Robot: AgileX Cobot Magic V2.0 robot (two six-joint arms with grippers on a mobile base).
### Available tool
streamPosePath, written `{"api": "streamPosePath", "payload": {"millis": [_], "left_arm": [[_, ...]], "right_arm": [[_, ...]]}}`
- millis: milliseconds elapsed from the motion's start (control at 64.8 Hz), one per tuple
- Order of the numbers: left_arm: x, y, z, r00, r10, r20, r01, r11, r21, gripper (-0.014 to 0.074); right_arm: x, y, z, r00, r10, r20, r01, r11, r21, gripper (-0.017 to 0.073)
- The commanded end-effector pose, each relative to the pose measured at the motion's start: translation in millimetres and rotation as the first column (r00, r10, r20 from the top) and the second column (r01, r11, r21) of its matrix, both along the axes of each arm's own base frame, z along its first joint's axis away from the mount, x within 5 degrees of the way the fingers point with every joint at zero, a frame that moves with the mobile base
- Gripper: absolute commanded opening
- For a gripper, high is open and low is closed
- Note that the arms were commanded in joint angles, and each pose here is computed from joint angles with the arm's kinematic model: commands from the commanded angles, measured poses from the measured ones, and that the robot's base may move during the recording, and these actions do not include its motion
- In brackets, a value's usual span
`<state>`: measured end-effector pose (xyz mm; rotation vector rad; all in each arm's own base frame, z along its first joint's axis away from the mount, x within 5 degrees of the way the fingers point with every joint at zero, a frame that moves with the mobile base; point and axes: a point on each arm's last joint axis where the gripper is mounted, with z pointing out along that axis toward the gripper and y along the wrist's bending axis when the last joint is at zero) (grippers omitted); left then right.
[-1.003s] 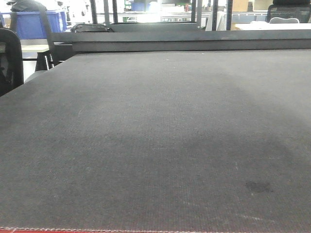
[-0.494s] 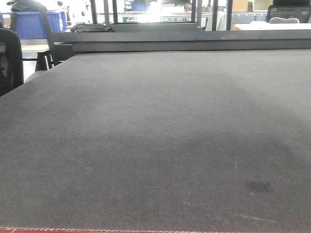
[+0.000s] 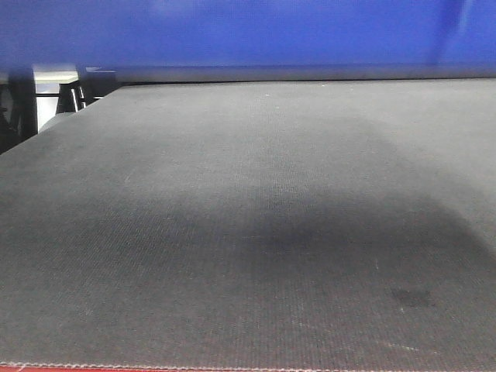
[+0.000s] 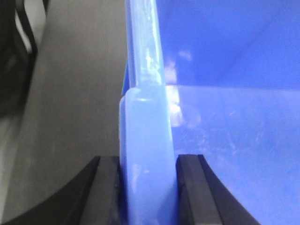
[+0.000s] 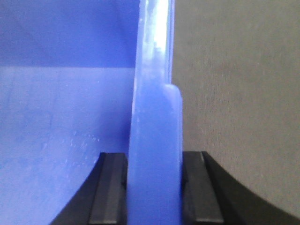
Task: Move blue bin to conveyor side
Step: 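Lower the blue bin with both grippers onto the grey conveyor belt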
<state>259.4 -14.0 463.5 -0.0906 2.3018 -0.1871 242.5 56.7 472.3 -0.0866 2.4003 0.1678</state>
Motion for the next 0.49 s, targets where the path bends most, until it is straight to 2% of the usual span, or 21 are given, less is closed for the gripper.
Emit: {"api": "streamPosePath", "payload": {"millis": [0, 309, 478], "left_arm": [[9.3, 1.0, -1.7, 0.996, 0.008, 0.086, -0.009, 1.000, 0.011, -0.0027], [31.4, 1.3, -59.5, 0.999, 0.023, 0.038, -0.024, 1.000, 0.009, -0.0027], [34.2, 1.1, -85.1, 0.999, 0.030, 0.014, -0.030, 1.000, 0.000, -0.0027]], "right_arm": [[5.5, -5.1, -1.8, 0.996, -0.014, 0.088, 0.018, 0.999, -0.044, -0.0087], [26.6, 0.7, -65.5, 0.999, -0.009, 0.036, 0.011, 0.999, -0.047, -0.0087], [28.7, 1.4, -84.0, 1.000, -0.020, 0.009, 0.020, 0.999, -0.042, -0.0087]]}}
